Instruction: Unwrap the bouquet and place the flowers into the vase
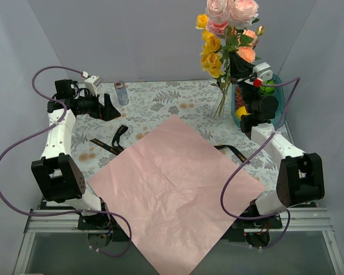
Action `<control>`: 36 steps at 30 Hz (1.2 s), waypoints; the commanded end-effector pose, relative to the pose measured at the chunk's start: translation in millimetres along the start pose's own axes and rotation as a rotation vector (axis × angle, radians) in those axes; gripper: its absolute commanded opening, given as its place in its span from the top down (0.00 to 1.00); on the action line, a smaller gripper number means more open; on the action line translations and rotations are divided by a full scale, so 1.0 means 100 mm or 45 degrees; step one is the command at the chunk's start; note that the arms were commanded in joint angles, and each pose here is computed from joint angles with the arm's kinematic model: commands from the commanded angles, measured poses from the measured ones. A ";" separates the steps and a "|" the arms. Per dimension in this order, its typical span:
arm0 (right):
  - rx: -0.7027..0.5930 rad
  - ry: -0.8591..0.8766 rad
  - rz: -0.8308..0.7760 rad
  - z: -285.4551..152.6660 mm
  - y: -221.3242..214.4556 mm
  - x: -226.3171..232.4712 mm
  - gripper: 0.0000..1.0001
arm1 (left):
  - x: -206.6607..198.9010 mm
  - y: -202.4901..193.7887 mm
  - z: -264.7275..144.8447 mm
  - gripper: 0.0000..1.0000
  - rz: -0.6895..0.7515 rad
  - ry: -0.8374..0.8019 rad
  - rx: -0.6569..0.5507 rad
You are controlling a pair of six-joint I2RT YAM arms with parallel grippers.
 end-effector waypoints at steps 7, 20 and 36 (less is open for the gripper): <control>-0.753 -0.113 -0.146 0.02 1.11 -0.20 0.99 | -0.05 0.07 -0.06 0.02 0.033 -0.013 -0.021; -0.686 -0.089 -0.127 0.00 0.87 -0.23 0.99 | -0.03 0.12 -0.10 0.02 0.066 0.019 -0.011; -0.463 -0.181 0.023 -0.24 0.27 -0.22 0.99 | -0.11 0.13 -0.15 0.02 0.084 0.005 -0.028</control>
Point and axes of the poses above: each gripper's point midway between its finger pads, its own z axis out along the fingers, its own x axis along the line the jaws close on, y = z × x, the point moved 5 cm from there along -z, back along the fingers, and after that the axes turned 7 degrees about -z, right-handed, at the moved point
